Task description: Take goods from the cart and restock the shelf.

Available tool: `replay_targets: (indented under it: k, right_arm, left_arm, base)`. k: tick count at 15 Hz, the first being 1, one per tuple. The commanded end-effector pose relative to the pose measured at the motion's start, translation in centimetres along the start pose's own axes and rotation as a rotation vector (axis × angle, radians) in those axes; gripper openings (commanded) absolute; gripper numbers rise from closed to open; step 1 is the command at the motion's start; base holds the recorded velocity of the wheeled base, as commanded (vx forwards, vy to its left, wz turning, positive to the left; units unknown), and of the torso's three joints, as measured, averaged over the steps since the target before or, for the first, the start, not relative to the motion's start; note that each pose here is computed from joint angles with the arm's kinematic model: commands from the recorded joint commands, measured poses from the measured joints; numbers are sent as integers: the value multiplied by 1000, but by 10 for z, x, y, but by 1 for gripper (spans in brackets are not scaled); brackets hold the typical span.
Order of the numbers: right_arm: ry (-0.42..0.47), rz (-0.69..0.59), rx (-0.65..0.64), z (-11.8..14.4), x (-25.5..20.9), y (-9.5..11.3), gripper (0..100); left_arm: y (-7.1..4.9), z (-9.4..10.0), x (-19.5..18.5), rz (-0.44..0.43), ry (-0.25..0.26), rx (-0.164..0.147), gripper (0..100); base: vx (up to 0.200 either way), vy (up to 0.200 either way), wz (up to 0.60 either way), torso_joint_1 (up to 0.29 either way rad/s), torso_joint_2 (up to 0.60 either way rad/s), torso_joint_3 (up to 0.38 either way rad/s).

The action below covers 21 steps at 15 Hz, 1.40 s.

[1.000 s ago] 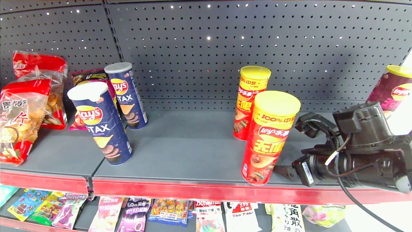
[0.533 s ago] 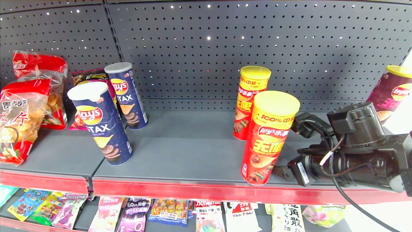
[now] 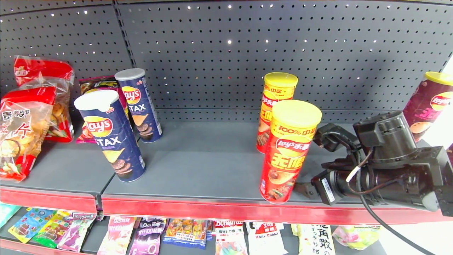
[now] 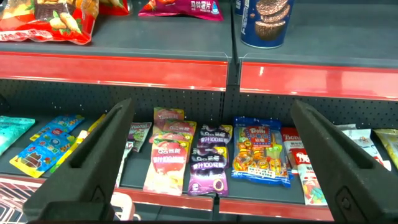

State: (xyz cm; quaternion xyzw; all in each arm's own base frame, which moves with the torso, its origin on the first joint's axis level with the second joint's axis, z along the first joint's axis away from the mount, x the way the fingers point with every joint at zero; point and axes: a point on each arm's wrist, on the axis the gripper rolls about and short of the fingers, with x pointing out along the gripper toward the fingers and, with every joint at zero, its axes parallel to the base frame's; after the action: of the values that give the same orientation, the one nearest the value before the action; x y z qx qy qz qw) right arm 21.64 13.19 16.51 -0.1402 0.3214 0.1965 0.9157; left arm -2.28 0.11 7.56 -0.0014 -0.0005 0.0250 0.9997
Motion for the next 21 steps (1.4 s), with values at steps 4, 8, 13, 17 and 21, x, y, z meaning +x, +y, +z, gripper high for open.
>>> replay_targets:
  k: [4,8,13,17,21]
  right_arm:
    - [-7,12,-8,3,0,4,100]
    - [-18,18,-13,8,2,7,100]
    - [-19,24,-18,10,4,9,100]
    - [-19,26,-18,9,3,10,100]
    - [-21,29,-18,10,3,10,100]
  left_arm:
    - [0,0,0,1,-1,0,100]
    - [0,0,0,-1,-1,0,100]
    - [0,0,0,1,-1,0,100]
    - [0,0,0,1,-1,0,100]
    - [0,0,0,1,-1,0,100]
  base:
    - [0,0,0,0,0,0]
    - [0,0,0,0,0,0]
    - [0,0,0,0,0,0]
    - [0,0,0,0,0,0]
    - [0,0,0,0,0,0]
